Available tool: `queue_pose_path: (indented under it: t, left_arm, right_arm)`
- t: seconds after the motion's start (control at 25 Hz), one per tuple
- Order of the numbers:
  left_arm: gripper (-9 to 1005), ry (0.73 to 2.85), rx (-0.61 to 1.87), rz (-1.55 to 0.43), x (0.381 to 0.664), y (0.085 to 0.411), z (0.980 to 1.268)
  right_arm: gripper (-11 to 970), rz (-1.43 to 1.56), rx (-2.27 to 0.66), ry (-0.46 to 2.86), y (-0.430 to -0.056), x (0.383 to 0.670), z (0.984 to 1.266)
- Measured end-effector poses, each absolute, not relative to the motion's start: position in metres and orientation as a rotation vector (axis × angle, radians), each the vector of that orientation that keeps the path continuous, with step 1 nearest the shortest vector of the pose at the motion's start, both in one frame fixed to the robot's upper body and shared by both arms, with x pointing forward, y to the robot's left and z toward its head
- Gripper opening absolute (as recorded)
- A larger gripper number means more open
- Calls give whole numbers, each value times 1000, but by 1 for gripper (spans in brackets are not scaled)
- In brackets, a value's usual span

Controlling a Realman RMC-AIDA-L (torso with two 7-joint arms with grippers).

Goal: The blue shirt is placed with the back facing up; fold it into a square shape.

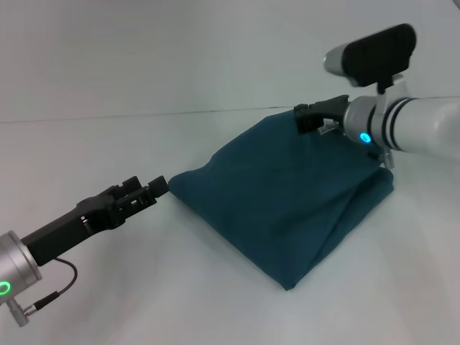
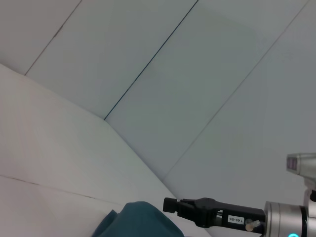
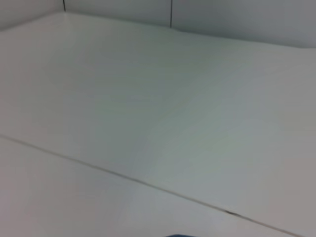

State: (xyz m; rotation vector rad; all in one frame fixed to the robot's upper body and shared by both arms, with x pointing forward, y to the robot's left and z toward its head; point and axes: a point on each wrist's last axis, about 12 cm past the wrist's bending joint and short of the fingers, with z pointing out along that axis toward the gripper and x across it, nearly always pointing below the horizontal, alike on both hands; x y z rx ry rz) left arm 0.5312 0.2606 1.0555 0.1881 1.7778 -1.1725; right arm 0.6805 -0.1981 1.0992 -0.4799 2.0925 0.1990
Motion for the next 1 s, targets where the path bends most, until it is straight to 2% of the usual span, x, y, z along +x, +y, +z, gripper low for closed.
queue_pose_path:
  t: [0.64,1.0]
  left_arm:
    - [956,1801,169,-1165,529,260,1050]
    - [956,1799,176,-1181,527,259,1050]
  right_arm:
    - [-1,53,-470,2148,-206,671,1072]
    - [-2,87,-423,2107,-215,671,1081]
